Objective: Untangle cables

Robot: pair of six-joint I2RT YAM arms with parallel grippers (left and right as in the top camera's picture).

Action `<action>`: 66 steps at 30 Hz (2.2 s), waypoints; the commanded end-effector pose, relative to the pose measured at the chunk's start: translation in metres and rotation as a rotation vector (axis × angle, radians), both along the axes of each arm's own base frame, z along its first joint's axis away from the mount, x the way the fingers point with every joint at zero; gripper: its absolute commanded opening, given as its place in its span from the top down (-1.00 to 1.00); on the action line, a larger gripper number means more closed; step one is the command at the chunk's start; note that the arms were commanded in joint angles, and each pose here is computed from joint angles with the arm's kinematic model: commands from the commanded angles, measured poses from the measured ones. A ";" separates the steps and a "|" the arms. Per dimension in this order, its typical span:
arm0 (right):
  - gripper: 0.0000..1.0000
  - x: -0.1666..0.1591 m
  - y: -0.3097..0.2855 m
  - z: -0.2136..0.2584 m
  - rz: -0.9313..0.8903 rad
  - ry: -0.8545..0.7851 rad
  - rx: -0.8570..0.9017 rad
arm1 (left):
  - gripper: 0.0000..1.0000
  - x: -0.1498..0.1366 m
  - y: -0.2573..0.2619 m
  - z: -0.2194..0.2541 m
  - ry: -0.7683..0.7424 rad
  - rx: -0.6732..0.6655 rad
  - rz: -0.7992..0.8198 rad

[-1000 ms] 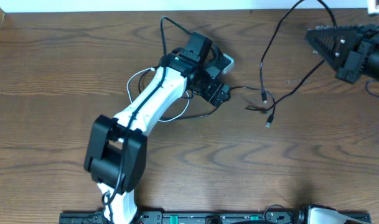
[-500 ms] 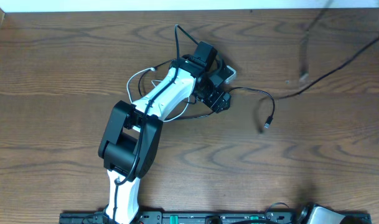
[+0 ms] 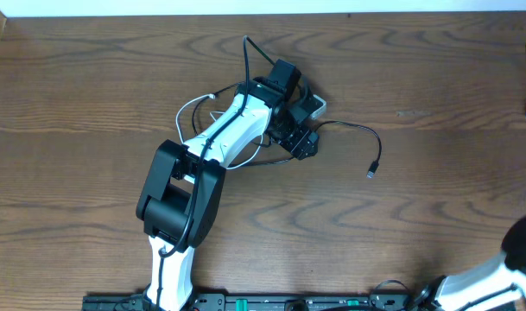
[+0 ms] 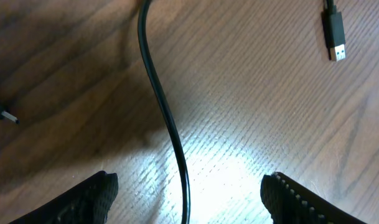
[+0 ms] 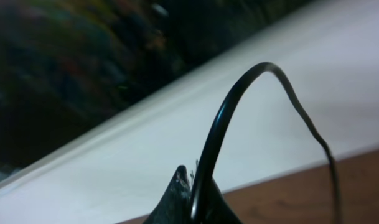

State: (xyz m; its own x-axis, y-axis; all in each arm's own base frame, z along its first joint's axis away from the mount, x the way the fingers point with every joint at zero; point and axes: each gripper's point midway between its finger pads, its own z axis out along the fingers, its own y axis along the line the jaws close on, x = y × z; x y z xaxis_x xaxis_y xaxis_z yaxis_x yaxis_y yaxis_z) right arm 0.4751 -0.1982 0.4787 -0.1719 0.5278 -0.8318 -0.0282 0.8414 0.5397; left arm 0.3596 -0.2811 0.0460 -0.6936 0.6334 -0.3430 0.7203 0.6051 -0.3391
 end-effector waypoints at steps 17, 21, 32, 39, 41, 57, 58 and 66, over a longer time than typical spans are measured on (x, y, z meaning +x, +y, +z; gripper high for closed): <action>-0.66 0.078 -0.136 -0.334 -0.330 0.581 0.141 | -0.58 -0.005 0.000 -0.001 0.043 0.000 0.044; -0.99 0.067 -0.127 -0.342 -0.308 0.638 0.182 | -0.58 -0.005 0.000 -0.001 0.043 0.000 0.044; -0.98 -0.048 -0.092 -0.295 -0.468 0.996 0.225 | -0.57 -0.005 0.000 -0.001 0.044 0.000 0.044; -0.99 -0.072 -0.077 -0.296 -0.454 1.115 0.152 | -0.58 -0.009 0.003 0.000 0.059 0.009 0.045; -0.99 -0.060 -0.075 -0.298 -0.431 1.082 0.158 | -0.57 -0.011 0.004 0.001 0.066 0.013 0.045; -0.94 -0.006 0.146 -0.291 0.420 1.003 -0.104 | -0.50 0.017 0.117 0.171 -0.176 0.061 0.702; -0.94 -0.006 0.156 -0.293 0.431 1.014 -0.132 | -0.50 0.014 0.132 0.173 -0.158 0.083 0.778; -0.97 0.000 0.194 -0.300 0.371 1.078 -0.208 | -0.50 -0.004 0.186 0.121 0.027 0.233 0.987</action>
State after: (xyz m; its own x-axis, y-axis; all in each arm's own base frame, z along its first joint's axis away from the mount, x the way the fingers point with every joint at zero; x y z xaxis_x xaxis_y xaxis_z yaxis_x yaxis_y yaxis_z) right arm 0.4740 0.0075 0.1843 -0.9639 0.1135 -0.2408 0.0265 0.9409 0.3375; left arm 0.3590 -0.1071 0.2061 -0.9316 -0.0796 -0.3548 -0.0116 0.9818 -0.1897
